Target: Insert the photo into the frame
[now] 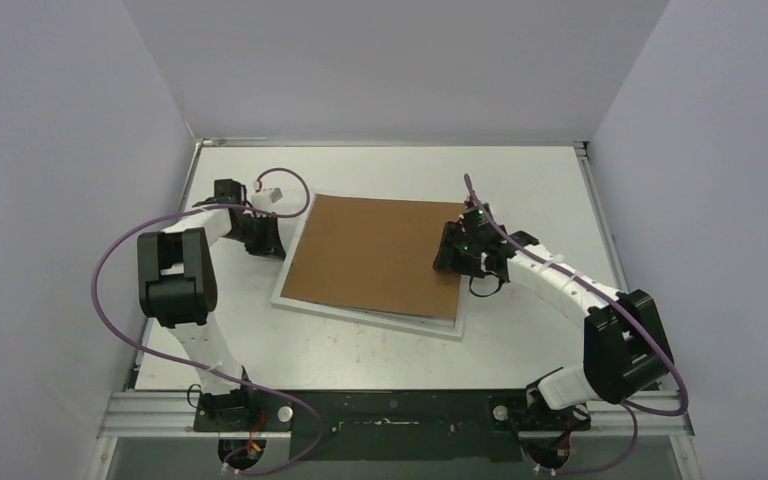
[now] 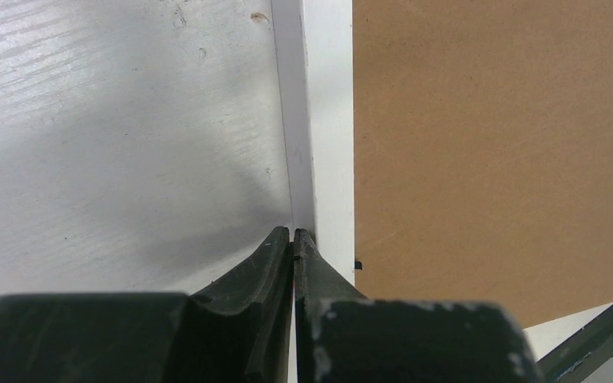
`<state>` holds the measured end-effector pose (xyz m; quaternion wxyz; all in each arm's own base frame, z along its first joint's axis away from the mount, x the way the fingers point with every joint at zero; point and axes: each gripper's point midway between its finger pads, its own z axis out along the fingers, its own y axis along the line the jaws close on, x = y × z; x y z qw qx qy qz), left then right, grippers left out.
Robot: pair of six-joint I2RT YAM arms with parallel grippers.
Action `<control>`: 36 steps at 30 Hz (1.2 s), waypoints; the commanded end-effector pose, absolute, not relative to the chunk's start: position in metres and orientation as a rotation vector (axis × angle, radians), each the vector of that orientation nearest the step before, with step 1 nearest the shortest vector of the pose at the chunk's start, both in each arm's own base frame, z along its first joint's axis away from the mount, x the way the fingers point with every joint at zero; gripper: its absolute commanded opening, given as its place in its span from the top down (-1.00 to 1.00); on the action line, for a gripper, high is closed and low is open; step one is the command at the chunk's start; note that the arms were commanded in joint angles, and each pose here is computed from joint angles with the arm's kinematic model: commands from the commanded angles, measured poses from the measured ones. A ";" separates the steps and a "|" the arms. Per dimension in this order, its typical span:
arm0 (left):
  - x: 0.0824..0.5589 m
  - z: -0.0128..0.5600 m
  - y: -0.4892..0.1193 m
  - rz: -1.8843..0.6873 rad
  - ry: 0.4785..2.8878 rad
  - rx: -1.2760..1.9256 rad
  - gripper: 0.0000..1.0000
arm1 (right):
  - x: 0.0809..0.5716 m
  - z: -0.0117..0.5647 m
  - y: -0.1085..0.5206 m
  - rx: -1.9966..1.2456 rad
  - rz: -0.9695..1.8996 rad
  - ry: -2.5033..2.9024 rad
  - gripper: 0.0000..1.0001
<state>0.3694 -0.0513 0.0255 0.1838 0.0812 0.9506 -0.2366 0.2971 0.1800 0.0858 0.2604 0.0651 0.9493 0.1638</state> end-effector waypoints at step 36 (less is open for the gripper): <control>0.370 0.038 -0.072 -0.795 2.656 0.258 0.96 | 0.303 0.109 0.153 0.062 0.117 2.587 -0.50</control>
